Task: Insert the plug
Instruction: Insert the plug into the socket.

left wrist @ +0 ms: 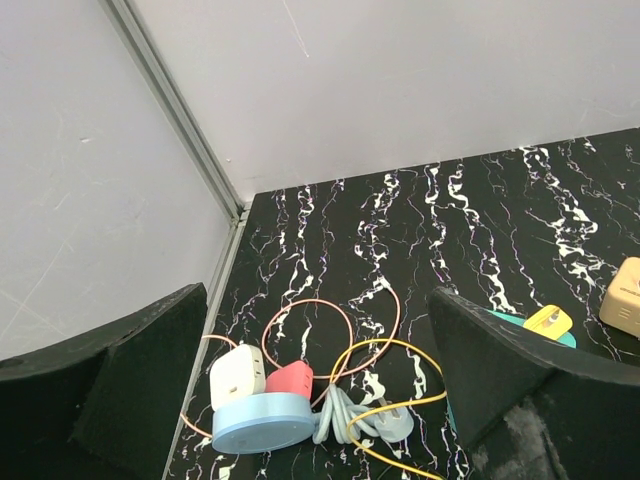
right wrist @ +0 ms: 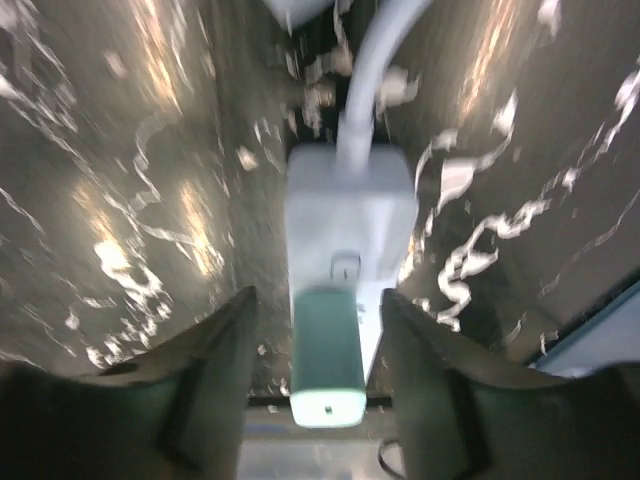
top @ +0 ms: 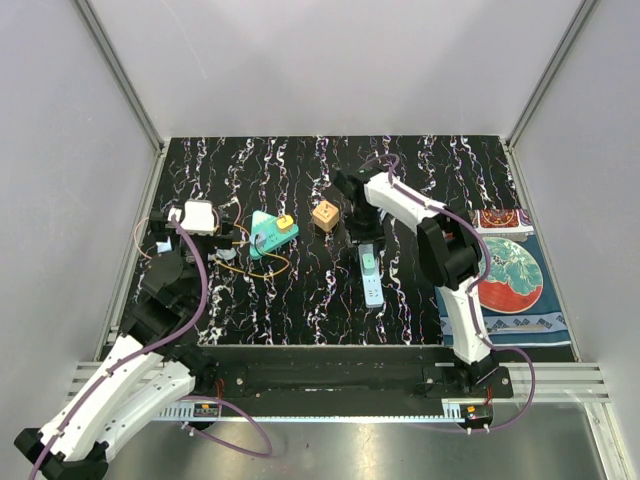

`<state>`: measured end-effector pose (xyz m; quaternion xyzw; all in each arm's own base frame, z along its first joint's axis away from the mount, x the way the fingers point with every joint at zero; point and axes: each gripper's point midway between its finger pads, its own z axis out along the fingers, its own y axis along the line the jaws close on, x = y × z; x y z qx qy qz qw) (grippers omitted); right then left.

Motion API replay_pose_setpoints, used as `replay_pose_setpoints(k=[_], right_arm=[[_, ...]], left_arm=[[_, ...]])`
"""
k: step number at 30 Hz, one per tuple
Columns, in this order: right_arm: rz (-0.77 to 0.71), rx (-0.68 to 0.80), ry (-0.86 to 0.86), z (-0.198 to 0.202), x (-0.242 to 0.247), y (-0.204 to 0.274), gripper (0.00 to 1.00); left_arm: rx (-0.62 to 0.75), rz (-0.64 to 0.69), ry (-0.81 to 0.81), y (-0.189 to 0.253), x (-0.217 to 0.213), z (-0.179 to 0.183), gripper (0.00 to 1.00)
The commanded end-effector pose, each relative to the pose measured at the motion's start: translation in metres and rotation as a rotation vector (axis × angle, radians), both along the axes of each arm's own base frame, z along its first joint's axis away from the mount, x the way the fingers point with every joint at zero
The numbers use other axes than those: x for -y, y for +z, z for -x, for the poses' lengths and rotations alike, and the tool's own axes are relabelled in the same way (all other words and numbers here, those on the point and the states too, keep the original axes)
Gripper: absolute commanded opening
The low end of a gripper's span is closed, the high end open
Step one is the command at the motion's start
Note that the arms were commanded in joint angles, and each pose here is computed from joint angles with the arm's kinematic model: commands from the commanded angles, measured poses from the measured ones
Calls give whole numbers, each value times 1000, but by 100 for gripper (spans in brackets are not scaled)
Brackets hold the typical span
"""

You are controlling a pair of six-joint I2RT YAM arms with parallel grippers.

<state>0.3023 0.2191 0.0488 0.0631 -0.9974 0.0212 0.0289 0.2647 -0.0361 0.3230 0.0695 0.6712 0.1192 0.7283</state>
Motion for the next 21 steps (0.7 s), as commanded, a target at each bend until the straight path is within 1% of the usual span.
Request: replay_pose_setpoints(k=[1, 2, 3, 4, 6, 7, 8, 9, 10, 11, 13, 14, 16, 17, 19, 20, 21], right_arm=[[-84, 258, -35, -65, -15, 22, 64], [-91, 269, -36, -64, -14, 27, 68], [-99, 288, -38, -65, -13, 32, 75], [-123, 324, -40, -65, -13, 49, 79], [-145, 330, -44, -57, -9, 52, 86], [-172, 358, -46, -53, -8, 66, 88], [-171, 327, -47, -38, -2, 58, 90], [-196, 349, -50, -37, -3, 59, 91], [-227, 384, -56, -31, -1, 74, 94], [-218, 345, -65, -14, 6, 59, 96], [-278, 415, -75, -8, 7, 71, 97], [-297, 368, -86, 10, 10, 55, 98], [-379, 420, -94, 15, 5, 62, 99], [-402, 372, -102, 31, 5, 47, 100], [-462, 381, -108, 37, -1, 46, 100], [-484, 336, -116, 49, -2, 36, 100], [-513, 339, -117, 49, -7, 34, 100]], left_arm=[[12, 17, -19, 4, 6, -5, 99], [8, 14, -22, 3, 7, -6, 99], [4, 14, -27, 2, 8, -6, 99], [1, 14, -30, 2, 9, -7, 99], [-8, 11, -38, -1, 11, -8, 99], [-14, 8, -44, -2, 13, -10, 99], [-15, 10, -52, -2, 15, -10, 99], [-20, 9, -57, -4, 16, -11, 99], [-26, 8, -58, -5, 18, -13, 99], [-33, 12, -54, -7, 18, -14, 99], [-45, 24, -52, -9, 20, -17, 99], [-52, 24, -57, -10, 22, -18, 99], [-60, 32, -70, -11, 27, -21, 99], [-84, 20, -86, -16, 30, -22, 99], [-108, 21, -95, -19, 34, -24, 99], [-108, 25, -95, -19, 34, -25, 99], [-114, 25, -95, -21, 35, -25, 99]])
